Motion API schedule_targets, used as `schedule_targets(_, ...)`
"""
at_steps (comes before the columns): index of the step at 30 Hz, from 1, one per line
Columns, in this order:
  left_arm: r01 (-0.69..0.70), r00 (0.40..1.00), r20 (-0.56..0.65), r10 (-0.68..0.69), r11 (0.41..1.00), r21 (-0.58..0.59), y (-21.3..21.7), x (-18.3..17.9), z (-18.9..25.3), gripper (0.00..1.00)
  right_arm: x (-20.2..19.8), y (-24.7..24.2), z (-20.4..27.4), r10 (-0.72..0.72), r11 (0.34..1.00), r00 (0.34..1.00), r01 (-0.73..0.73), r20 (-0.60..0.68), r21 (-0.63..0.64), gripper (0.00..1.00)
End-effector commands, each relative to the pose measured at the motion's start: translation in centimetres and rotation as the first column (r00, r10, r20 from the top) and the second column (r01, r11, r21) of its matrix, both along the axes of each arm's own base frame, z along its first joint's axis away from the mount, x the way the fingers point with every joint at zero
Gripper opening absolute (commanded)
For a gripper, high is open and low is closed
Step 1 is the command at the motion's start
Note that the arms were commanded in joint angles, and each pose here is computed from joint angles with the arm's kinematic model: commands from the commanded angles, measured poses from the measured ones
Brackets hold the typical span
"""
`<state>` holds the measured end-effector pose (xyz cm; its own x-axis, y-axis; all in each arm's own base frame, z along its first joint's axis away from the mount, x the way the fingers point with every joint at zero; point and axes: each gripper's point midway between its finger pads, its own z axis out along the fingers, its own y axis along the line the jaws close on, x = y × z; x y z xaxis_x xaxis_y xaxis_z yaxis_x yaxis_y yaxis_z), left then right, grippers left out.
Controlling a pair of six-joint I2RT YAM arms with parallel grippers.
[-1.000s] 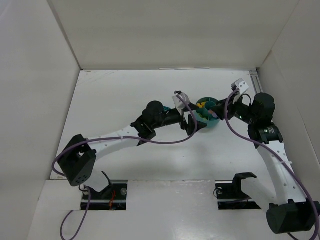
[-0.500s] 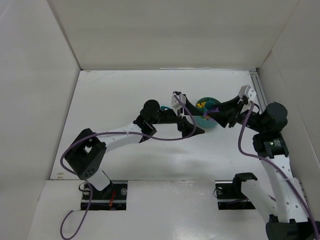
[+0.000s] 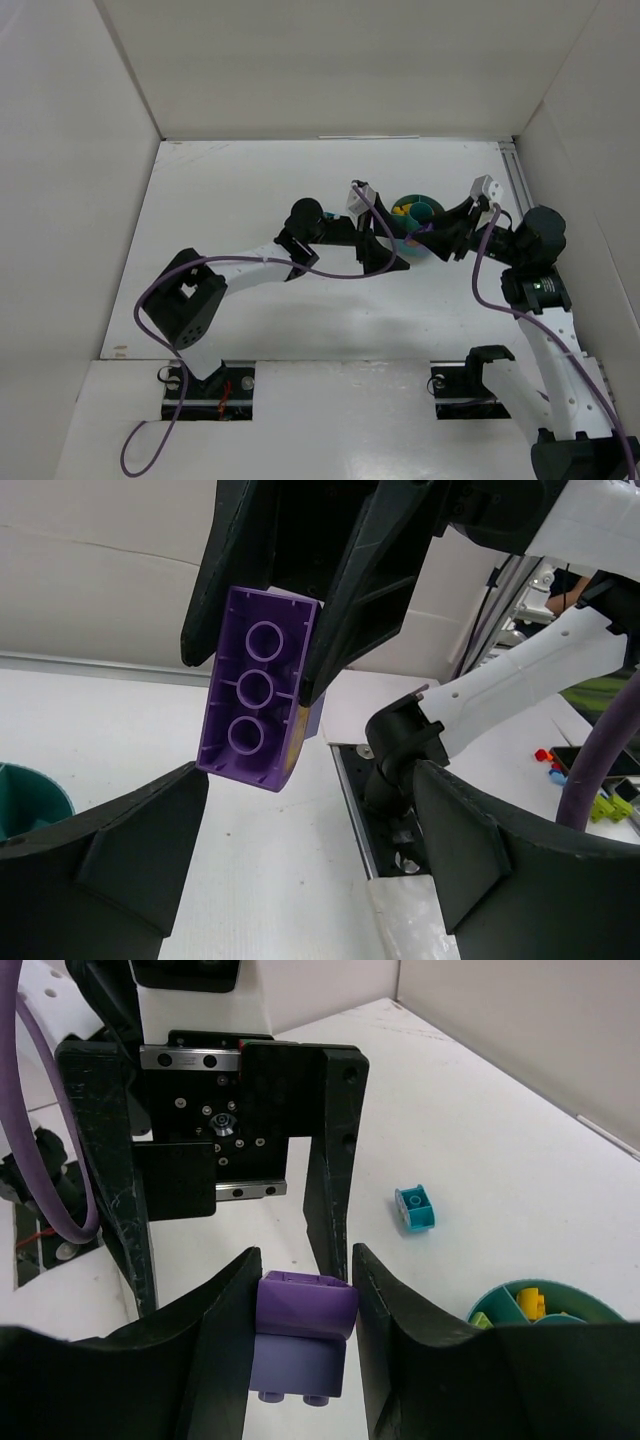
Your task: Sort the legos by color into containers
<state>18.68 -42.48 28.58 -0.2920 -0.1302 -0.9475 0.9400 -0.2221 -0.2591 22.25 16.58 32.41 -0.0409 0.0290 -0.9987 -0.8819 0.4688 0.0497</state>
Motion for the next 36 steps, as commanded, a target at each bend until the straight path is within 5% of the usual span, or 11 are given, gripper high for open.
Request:
schedule_targets(1,0.068,0.991,0.126,-0.054,0.991,-0.117,0.2,-1.2,4.8,0.8,-0.3,0.4,0.5,0.036,0.999,0.998,-0.036,0.045,-0.003,0.27)
schedule_targets(10,0.0,0.994,0.107,0.011,0.995,-0.103,-0.6,0.4,4.9,0.83,-1.2,1.3,0.3,0.101,0.995,0.995,-0.101,0.028,-0.001,0.27)
schedule_targets(17,0.006,0.99,0.142,0.005,0.997,-0.077,-1.3,-0.1,4.1,0.56,-0.7,1.3,0.1,0.081,0.997,0.997,-0.081,0.018,0.0,0.27)
schedule_targets(28,0.014,0.989,0.144,-0.009,0.999,-0.036,-1.5,-0.4,3.4,0.44,-0.5,1.1,1.6,0.05,0.999,0.997,-0.051,0.051,0.008,0.27)
schedule_targets(34,0.014,0.99,0.144,-0.009,0.999,-0.036,-1.5,-0.4,3.4,0.05,-0.6,1.1,1.6,0.05,0.999,0.998,-0.051,0.043,0.012,0.32)
schedule_targets(36,0.017,0.989,0.147,-0.009,0.999,-0.049,-1.3,-0.6,4.0,0.0,-0.7,1.1,1.6,0.059,0.998,0.997,-0.06,0.043,0.012,0.36)
